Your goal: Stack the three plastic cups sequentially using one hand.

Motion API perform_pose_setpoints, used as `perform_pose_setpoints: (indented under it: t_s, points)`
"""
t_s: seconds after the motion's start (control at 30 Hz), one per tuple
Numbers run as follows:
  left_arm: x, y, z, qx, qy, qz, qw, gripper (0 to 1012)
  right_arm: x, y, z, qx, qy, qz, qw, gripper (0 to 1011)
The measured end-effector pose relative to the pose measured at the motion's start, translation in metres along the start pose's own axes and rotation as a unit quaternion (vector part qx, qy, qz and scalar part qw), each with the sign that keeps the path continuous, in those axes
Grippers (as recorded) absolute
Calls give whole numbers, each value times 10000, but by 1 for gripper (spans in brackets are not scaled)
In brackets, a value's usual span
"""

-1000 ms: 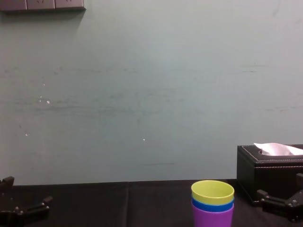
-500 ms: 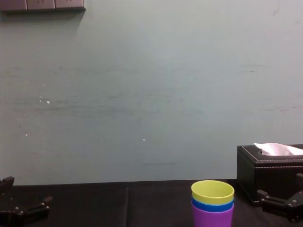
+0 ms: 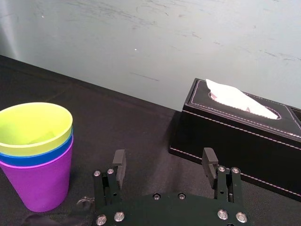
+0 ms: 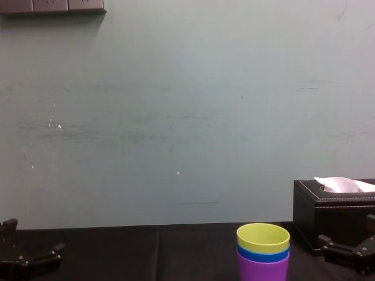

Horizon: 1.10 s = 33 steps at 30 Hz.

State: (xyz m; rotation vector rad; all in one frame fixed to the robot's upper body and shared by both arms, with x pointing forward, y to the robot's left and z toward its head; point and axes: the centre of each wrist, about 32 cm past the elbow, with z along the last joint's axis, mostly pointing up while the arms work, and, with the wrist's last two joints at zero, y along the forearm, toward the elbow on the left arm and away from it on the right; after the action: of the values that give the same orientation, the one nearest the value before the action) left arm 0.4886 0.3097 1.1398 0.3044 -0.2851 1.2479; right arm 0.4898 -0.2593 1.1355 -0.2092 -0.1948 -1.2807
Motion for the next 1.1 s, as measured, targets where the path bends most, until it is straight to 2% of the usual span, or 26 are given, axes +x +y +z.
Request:
perform_pose_setpoints:
  t_s: [1.1]
  points:
    - [0,0,0,0,0,0,10000,1011,0,0,0,0,0,0,10000,1003]
